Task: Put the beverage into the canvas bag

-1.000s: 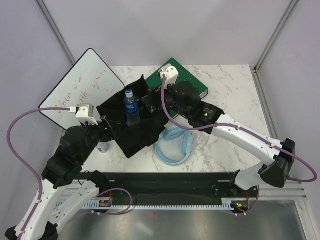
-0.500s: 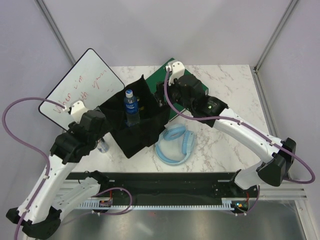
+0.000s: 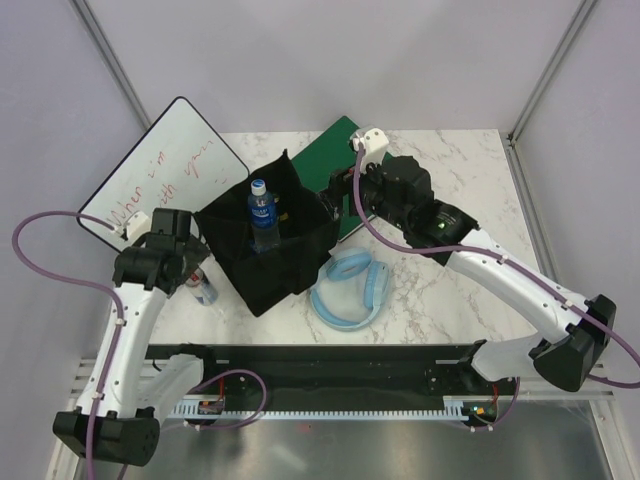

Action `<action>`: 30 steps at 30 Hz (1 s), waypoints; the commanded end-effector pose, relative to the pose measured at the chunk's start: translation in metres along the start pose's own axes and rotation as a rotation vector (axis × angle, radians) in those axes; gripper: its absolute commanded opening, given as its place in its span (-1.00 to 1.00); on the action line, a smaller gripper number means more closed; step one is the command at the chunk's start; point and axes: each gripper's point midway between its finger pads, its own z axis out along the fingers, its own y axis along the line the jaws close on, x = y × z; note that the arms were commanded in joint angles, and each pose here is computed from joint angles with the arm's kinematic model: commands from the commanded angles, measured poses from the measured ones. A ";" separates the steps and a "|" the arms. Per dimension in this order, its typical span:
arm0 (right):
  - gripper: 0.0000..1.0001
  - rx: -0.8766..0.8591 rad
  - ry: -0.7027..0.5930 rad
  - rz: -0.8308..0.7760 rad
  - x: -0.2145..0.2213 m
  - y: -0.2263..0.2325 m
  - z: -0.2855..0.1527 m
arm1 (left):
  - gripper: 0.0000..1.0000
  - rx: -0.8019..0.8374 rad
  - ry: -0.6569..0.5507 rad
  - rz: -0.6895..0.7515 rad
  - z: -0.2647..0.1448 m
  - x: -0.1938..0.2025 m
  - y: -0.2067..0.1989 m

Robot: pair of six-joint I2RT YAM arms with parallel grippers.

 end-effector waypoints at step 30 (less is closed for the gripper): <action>0.52 -0.071 -0.101 0.000 -0.021 0.011 -0.015 | 0.42 -0.183 0.087 -0.100 0.058 0.042 0.020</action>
